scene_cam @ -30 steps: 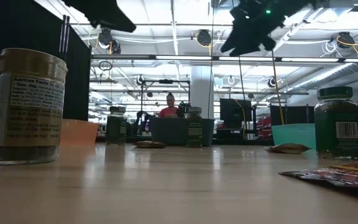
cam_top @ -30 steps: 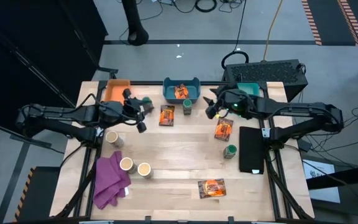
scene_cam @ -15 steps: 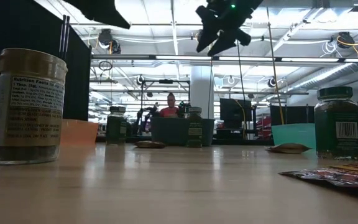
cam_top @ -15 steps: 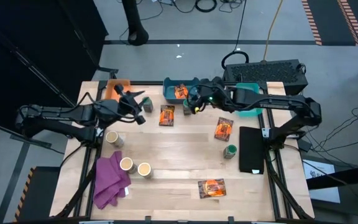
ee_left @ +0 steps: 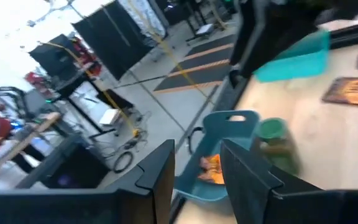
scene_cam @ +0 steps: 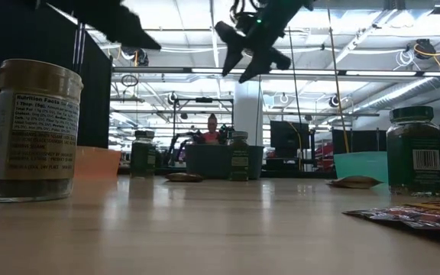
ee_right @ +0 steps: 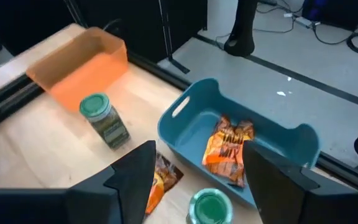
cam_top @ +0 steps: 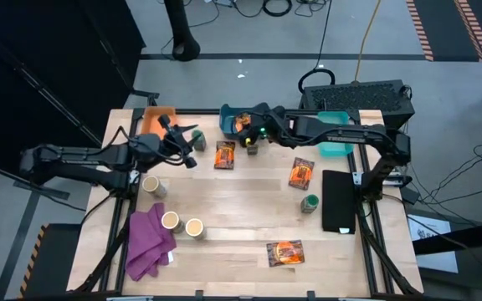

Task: Sort spices by type
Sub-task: Put the top right green seasoning bottle into the light blue bin

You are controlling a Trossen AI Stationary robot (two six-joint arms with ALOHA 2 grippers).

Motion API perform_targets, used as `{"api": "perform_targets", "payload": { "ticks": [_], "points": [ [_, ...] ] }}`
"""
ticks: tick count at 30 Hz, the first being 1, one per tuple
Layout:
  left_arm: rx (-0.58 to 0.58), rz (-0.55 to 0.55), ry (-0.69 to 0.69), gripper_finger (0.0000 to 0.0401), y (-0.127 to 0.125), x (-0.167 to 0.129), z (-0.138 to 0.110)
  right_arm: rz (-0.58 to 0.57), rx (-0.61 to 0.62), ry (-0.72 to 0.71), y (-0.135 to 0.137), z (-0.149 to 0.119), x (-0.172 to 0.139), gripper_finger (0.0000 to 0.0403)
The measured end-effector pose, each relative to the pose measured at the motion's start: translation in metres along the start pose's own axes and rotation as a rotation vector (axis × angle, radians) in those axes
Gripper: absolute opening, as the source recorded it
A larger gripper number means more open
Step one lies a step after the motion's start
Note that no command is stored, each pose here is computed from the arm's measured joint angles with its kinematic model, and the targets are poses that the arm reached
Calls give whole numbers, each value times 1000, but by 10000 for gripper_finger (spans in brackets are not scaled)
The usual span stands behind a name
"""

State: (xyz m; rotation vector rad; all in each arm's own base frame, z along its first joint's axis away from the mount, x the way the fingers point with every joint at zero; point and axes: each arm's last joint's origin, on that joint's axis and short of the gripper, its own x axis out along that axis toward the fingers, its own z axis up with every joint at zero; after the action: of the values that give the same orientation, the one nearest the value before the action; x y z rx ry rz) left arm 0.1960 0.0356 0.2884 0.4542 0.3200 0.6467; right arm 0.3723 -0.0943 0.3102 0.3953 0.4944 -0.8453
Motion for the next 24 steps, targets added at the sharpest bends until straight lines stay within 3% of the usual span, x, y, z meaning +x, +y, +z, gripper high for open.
{"api": "perform_targets", "payload": {
  "ticks": [5, 17, 24],
  "points": [
    [-18, 66, 11, 134, 10, 6, -5, -48, -49, 78, 6, -3, 12, 235],
    [-23, 72, 20, 134, 11, 7, -6, -104, -93, 153, 4, -13, 23, 269],
    [-23, 71, 20, 134, 11, 7, -6, -178, -25, 247, -4, -26, 38, 297]
  ]
}}
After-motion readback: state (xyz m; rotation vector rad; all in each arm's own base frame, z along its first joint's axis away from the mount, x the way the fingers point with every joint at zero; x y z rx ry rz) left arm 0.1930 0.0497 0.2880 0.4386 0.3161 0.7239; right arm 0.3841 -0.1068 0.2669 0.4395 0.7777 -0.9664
